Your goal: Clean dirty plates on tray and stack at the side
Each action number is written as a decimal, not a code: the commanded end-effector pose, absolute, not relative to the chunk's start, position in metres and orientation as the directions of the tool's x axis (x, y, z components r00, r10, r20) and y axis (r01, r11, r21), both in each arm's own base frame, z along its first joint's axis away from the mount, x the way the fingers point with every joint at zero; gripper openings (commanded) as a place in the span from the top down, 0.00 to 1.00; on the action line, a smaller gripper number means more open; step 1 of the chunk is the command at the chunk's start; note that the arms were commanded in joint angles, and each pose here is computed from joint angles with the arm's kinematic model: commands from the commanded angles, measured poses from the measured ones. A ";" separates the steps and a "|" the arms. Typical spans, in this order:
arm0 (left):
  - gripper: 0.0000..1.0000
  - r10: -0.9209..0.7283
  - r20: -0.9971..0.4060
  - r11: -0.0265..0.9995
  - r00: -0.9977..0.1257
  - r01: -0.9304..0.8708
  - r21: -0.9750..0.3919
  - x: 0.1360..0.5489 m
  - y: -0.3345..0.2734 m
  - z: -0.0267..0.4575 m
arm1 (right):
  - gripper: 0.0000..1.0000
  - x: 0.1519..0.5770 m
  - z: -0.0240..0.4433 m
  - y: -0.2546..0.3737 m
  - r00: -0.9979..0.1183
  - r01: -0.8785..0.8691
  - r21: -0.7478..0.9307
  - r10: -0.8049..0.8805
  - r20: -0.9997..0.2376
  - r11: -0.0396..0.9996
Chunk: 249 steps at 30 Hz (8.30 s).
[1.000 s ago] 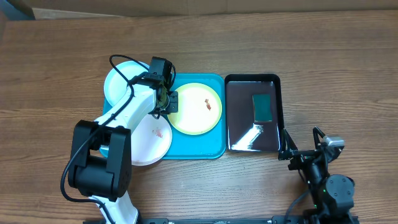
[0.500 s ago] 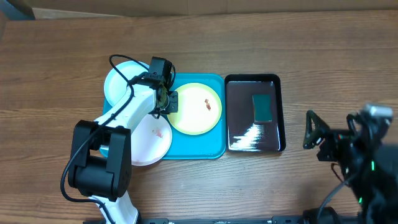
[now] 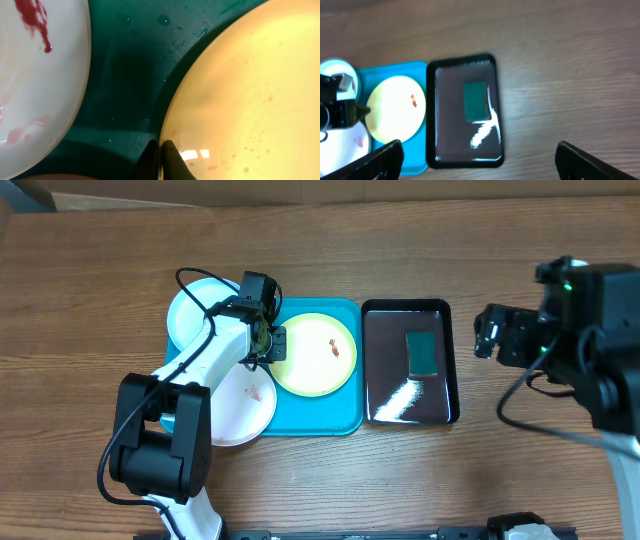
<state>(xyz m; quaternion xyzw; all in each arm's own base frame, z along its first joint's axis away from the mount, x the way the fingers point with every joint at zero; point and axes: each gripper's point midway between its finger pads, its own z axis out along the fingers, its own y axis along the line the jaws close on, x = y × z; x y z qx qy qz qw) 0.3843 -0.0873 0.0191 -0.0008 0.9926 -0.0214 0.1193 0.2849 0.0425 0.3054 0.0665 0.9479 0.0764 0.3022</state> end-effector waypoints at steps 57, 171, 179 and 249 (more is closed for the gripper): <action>0.90 0.014 -0.221 0.999 -0.975 0.025 -0.048 0.380 -0.089 0.013 | 0.35 0.360 0.024 0.103 -0.965 -0.007 0.083 0.015 -0.262 0.997; 0.96 0.013 -0.233 0.998 -0.973 0.025 -0.049 0.383 -0.089 0.014 | 0.96 0.373 0.218 0.140 -0.625 0.078 -0.216 -0.121 -0.771 0.973; 0.96 -0.051 -0.242 0.999 -0.969 -0.051 -0.005 0.385 -0.079 0.014 | 0.96 0.356 0.193 0.169 -0.712 -0.122 -0.135 -0.182 -0.678 0.983; 0.96 -0.095 -0.238 0.995 -0.967 -0.089 -0.034 0.383 -0.082 0.011 | 0.96 0.389 0.051 0.274 -0.889 -0.307 0.070 -0.260 -0.378 0.949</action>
